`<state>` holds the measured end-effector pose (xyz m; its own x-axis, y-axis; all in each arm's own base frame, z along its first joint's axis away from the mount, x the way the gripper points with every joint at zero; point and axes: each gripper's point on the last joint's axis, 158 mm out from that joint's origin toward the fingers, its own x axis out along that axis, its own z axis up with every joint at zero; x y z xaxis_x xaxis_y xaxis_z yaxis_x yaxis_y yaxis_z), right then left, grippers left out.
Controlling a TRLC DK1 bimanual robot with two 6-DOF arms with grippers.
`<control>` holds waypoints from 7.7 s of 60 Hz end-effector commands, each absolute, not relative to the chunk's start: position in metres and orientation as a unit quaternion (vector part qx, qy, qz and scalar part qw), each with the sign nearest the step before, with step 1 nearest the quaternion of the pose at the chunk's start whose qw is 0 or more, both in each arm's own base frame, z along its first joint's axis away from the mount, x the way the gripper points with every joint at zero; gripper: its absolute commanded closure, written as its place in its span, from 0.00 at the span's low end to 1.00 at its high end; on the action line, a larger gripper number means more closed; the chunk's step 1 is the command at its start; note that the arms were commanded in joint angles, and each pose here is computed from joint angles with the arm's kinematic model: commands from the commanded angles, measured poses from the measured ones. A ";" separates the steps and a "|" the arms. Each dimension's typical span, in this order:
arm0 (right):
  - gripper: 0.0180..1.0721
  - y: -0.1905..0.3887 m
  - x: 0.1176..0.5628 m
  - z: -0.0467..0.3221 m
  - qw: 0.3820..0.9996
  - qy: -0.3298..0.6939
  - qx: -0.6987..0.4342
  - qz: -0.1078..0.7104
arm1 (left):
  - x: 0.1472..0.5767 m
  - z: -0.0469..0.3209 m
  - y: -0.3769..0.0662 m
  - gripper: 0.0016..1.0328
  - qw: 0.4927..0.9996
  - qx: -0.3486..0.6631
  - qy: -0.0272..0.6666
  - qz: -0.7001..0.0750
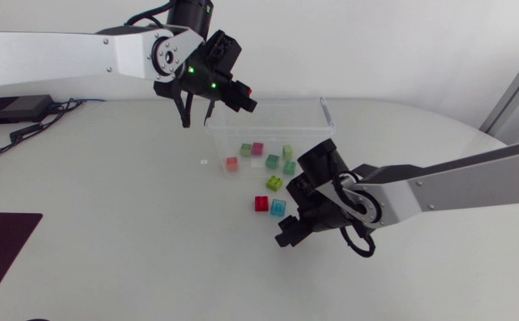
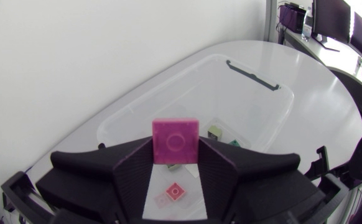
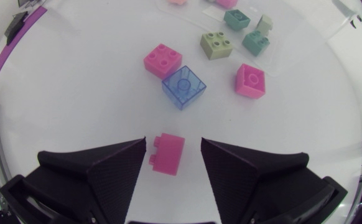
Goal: Pick up the duplo bricks and place them in the container
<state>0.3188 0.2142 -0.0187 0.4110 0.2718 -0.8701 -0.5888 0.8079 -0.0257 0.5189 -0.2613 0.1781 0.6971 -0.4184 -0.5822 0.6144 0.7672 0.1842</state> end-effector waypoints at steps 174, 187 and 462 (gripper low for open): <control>0.17 0.130 0.362 0.108 0.904 0.361 -0.047 0.224 | 0.378 -0.042 -0.304 0.37 0.590 0.386 0.424 -0.568; 0.17 0.131 0.339 0.076 0.889 0.387 -0.047 0.239 | 0.371 -0.056 -0.304 0.66 0.572 0.409 0.442 -0.557; 0.07 0.122 0.420 0.096 0.911 0.270 -0.126 0.286 | 0.427 -0.019 -0.338 0.33 0.802 0.251 0.447 -0.307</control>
<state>0.4318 0.1299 0.1095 0.7009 0.4572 -0.5474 -0.5827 0.8097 -0.0698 0.4263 -0.3339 -0.0102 0.4206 -0.2820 -0.8623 0.7373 0.6601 0.1437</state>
